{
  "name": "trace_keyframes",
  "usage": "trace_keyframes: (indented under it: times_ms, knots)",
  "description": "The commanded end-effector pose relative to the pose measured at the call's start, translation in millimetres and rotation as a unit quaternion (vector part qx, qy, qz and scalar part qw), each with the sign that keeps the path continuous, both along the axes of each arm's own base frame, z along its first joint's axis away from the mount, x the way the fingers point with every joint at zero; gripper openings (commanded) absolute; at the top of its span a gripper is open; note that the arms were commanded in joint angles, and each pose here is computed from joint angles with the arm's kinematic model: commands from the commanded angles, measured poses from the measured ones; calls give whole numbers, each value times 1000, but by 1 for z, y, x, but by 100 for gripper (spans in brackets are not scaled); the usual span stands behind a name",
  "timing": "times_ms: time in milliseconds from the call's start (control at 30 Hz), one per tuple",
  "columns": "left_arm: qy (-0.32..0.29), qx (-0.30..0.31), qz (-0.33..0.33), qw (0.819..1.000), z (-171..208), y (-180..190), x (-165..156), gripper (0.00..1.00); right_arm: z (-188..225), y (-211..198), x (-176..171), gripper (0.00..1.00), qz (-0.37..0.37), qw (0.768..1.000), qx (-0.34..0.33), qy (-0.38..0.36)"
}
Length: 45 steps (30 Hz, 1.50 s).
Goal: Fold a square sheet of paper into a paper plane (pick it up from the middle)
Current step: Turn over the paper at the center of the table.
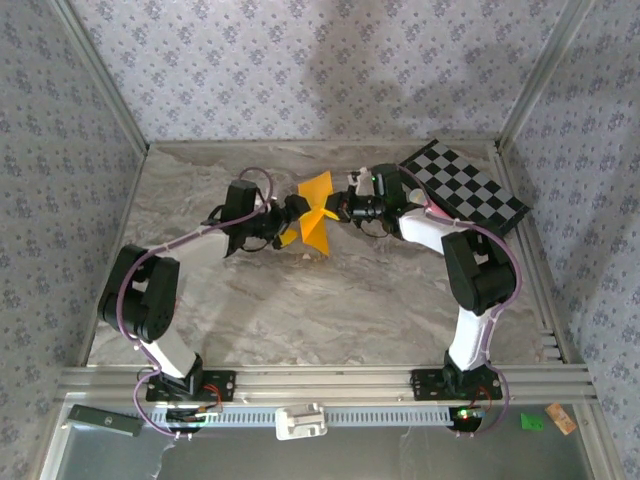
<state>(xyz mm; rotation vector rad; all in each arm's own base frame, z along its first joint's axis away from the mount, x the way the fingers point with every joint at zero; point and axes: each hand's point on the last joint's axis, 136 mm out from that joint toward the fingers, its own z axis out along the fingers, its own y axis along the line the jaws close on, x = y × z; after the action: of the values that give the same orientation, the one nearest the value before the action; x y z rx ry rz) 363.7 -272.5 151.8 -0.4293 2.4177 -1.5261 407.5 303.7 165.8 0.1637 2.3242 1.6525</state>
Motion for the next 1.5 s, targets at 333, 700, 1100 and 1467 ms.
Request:
trace_keyframes:
  times_ms: [333, 700, 1100, 1467]
  knots:
    - [-44, -97, 17, 994, 47, -15, 21, 56, 45, -2, 6, 7, 17, 997, 71, -9]
    - [-47, -94, 26, 994, 47, -14, 25, 20, 42, -9, 8, 9, 6, 998, 70, -8]
    - [-42, 111, 14, 993, 16, 23, 8, 6, 1, -85, 9, 53, -84, 988, -130, -13]
    - [-66, 562, -39, 824, 3, 104, 2, 6, 16, -148, 6, 68, -163, 935, -304, -83]
